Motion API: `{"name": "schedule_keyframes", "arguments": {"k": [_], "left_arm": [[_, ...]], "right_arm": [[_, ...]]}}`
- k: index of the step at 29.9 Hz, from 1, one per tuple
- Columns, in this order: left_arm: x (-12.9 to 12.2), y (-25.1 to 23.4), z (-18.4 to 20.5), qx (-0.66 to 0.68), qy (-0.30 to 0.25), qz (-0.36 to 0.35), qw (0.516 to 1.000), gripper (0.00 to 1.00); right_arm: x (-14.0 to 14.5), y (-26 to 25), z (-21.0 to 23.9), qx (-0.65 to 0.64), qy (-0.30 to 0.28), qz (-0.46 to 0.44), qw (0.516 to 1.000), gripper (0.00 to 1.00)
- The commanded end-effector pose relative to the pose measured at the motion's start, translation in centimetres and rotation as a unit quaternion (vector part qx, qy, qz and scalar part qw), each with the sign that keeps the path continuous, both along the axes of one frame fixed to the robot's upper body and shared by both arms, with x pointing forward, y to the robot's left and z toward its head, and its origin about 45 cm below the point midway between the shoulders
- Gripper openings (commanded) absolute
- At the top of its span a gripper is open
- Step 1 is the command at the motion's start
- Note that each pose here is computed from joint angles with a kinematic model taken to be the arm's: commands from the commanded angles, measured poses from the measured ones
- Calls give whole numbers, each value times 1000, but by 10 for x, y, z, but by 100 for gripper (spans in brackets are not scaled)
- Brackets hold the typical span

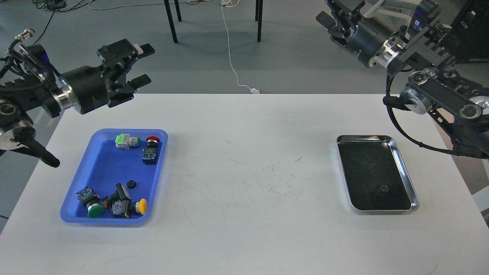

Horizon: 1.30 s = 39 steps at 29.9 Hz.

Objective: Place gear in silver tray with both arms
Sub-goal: 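Lower the left gripper into the blue tray, then grasp another black gear in the blue tray with the left gripper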

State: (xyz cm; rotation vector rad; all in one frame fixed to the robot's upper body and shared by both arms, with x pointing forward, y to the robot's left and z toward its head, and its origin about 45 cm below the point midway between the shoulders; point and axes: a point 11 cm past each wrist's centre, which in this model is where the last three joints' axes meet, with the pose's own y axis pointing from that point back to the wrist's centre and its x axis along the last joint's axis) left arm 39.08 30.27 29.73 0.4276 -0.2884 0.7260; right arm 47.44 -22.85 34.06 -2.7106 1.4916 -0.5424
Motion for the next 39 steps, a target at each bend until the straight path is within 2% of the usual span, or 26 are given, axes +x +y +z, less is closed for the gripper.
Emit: {"name": "schedule_keyframes", "arguments": {"k": [1,3,8,11,16,18,21,26,39], "left_arm": [[-12,-4,-22,149,-39,-61,986,97],[-13,-3,-31,221,-64,-86,969,94],[-16,1,-51,358,-108,-138,917,93],[-28,5,-69,409,-99,-181,889,86],[-39,10,-88,468,-87,-235,847,83],[-41,10,-90,474,-66,-249,842,80],[-37,0,-82,462,-81,-259,844,76],[-35,-1,-79,462,-85,-260,844,76],[-58,13,-116,478,-29,-287,830,73]], "right_arm": [[-6,-13,-17,115,51,-22,992,97],[-15,-17,-26,154,66,-24,986,97],[-43,-33,-58,238,99,-37,965,97],[-66,-40,-84,269,128,-30,954,97],[-91,-46,-111,295,158,-23,942,97],[-94,-48,-115,296,163,-27,941,97],[-97,-50,-120,297,167,-31,940,97],[-98,-52,-121,300,164,-33,939,97],[-103,-48,-123,304,168,-28,937,97]]}}
